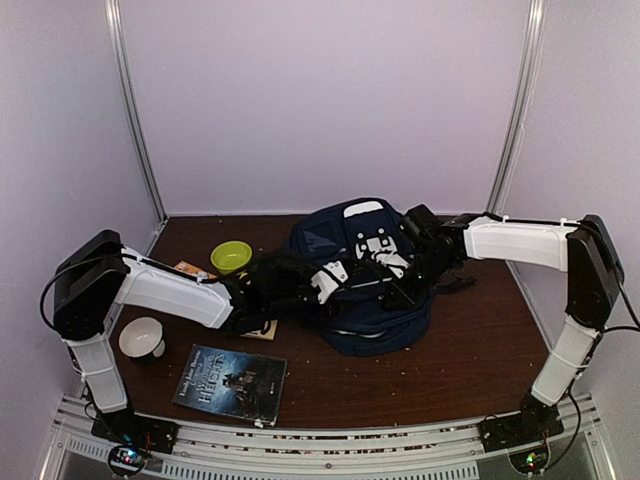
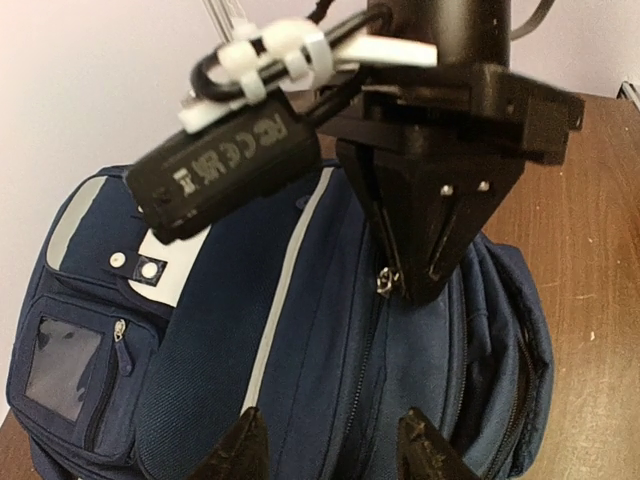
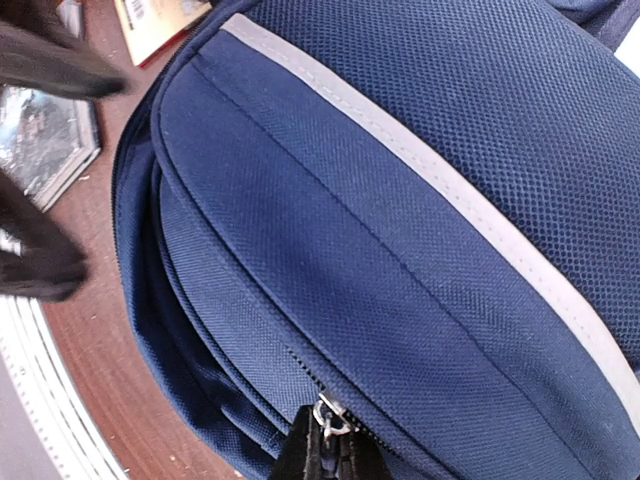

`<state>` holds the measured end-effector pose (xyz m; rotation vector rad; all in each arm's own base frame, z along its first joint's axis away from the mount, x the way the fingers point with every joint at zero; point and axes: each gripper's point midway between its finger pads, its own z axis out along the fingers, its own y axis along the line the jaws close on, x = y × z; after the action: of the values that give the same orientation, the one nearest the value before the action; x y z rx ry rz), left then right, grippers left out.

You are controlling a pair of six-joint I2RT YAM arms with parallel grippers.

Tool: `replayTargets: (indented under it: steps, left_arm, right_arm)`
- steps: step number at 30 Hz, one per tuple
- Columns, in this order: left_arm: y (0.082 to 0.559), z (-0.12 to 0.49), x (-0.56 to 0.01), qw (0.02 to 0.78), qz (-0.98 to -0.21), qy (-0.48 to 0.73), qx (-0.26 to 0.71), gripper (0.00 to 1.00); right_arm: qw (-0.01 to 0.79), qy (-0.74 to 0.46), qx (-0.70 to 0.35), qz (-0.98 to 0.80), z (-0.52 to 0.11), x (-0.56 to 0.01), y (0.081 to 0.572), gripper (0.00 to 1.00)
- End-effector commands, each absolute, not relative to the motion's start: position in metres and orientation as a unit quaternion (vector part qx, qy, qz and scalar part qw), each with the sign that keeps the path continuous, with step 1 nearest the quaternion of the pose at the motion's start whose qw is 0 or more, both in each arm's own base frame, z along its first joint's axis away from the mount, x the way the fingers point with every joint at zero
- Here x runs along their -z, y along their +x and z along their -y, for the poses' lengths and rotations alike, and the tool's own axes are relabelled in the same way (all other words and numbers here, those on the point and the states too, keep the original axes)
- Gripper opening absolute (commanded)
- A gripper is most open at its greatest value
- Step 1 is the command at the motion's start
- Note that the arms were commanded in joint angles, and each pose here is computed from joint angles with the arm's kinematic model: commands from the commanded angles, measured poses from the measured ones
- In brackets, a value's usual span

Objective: Pack the student bag
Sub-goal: Hold the upper front pocket of the student bag.

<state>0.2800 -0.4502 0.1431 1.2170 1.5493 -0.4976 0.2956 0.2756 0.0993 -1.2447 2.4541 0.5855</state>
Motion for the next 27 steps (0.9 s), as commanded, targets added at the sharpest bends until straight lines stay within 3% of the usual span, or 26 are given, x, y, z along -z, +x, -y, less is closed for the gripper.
replayTargets:
  steps: [1,9,15,21,27]
  left_arm:
    - [0.277,0.468,-0.159,0.554,-0.600,0.532,0.223,0.45]
    - [0.288,0.470,-0.137,0.553,-0.610,0.539,0.179,0.46]
    - [0.300,0.471,-0.130,0.559,-0.612,0.541,0.143,0.33]
    - [0.304,0.471,-0.129,0.560,-0.616,0.538,0.132,0.14]
    - [0.304,0.464,-0.131,0.559,-0.620,0.538,0.120,0.03]
  right_arm:
    - [0.182,-0.450,-0.255,-0.836,-0.285,-0.130,0.282,0.04]
    - [0.175,-0.448,-0.283,-0.830,-0.290,-0.135,0.276,0.04]
    - [0.159,-0.450,-0.286,-0.831,-0.288,-0.136,0.271,0.04]
    - [0.148,-0.445,-0.256,-0.845,-0.274,-0.131,0.273,0.05]
    - [0.114,-0.433,-0.206,-0.870,-0.241,-0.108,0.274,0.04]
